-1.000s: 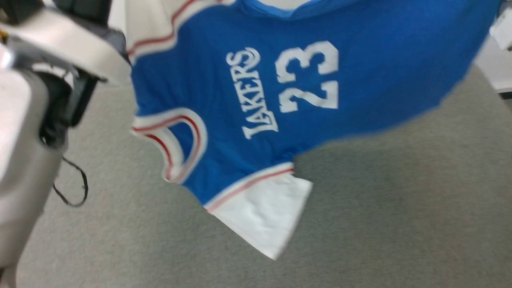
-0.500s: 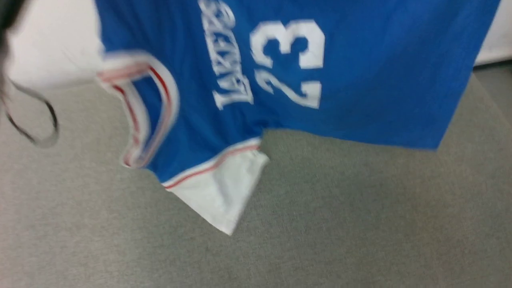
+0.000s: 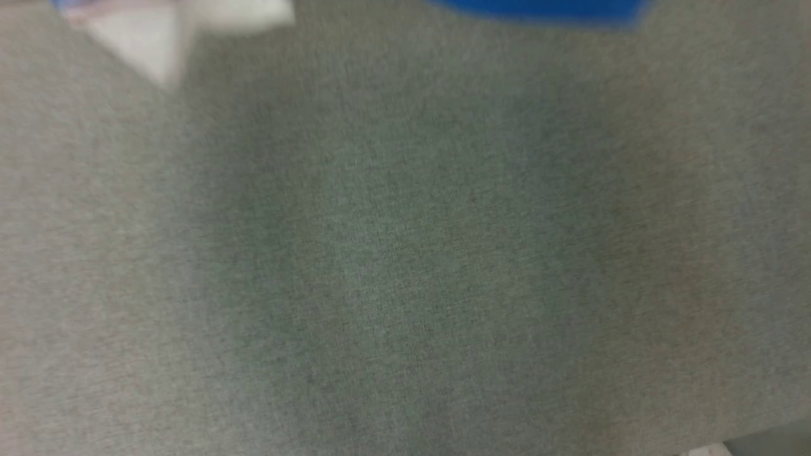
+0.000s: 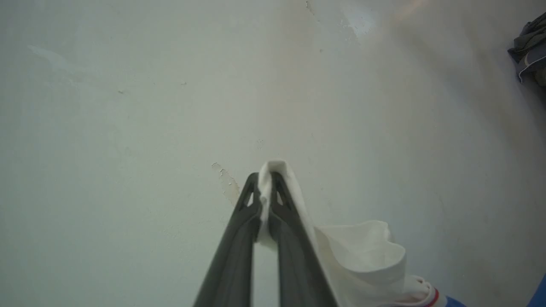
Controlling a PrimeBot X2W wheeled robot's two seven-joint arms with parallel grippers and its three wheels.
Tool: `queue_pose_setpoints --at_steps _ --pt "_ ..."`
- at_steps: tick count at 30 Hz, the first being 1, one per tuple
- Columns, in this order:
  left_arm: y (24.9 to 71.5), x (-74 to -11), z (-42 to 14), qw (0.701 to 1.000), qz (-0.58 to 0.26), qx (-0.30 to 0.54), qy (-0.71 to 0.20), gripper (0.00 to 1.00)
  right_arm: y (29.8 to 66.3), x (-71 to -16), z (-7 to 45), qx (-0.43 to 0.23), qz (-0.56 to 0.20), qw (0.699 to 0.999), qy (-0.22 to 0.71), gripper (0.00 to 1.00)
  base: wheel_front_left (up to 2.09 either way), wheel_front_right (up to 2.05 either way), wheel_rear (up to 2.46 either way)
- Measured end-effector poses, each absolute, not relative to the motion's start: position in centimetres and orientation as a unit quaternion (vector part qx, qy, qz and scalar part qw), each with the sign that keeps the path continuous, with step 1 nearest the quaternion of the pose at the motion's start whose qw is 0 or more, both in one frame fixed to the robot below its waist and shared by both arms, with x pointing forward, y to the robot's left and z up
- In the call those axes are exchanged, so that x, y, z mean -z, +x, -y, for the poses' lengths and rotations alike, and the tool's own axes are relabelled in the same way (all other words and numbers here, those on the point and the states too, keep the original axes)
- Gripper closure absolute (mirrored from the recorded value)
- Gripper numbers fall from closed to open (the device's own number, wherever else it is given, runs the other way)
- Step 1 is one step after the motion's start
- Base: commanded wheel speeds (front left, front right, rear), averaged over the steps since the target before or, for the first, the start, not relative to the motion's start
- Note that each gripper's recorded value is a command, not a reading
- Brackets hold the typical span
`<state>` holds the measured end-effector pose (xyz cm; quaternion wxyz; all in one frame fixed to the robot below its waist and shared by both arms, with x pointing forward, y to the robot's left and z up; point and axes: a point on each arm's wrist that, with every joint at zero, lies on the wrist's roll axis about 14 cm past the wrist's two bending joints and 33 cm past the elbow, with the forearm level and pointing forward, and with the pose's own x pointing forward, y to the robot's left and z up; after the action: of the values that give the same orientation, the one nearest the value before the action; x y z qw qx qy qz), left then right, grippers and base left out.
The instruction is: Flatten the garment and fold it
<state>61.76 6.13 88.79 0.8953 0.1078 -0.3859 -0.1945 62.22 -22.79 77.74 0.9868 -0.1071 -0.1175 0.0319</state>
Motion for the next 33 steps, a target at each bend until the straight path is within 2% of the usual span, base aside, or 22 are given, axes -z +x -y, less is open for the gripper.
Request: queue_pose_setpoints --at_steps 7,14,18,25,33 --pt "66.5 -84.0 -6.0 0.892 0.379 0.221 0.108 1.00 66.9 -72.7 22.8 -0.037 0.096 0.984 -0.146 1.00 0.00 0.00 0.00" --pt "71.2 -73.7 -6.1 0.912 0.320 0.247 0.076 1.00 70.6 -64.3 22.2 -0.070 0.055 0.981 -0.170 1.00 0.00 0.00 0.00" --pt "72.1 -66.0 -5.5 0.923 0.260 0.277 0.054 1.00 71.0 -58.8 20.7 -0.111 0.028 0.980 -0.161 1.00 0.00 0.00 0.00" --pt "67.4 -59.2 -3.8 0.919 0.192 0.344 0.025 1.00 66.9 -53.3 19.5 -0.172 -0.003 0.979 -0.110 1.00 0.00 0.00 0.00" --pt "58.3 -55.4 -3.9 0.929 0.112 0.351 -0.038 1.00 57.9 -49.1 22.7 -0.154 -0.081 0.983 -0.056 1.00 0.00 0.00 0.00"
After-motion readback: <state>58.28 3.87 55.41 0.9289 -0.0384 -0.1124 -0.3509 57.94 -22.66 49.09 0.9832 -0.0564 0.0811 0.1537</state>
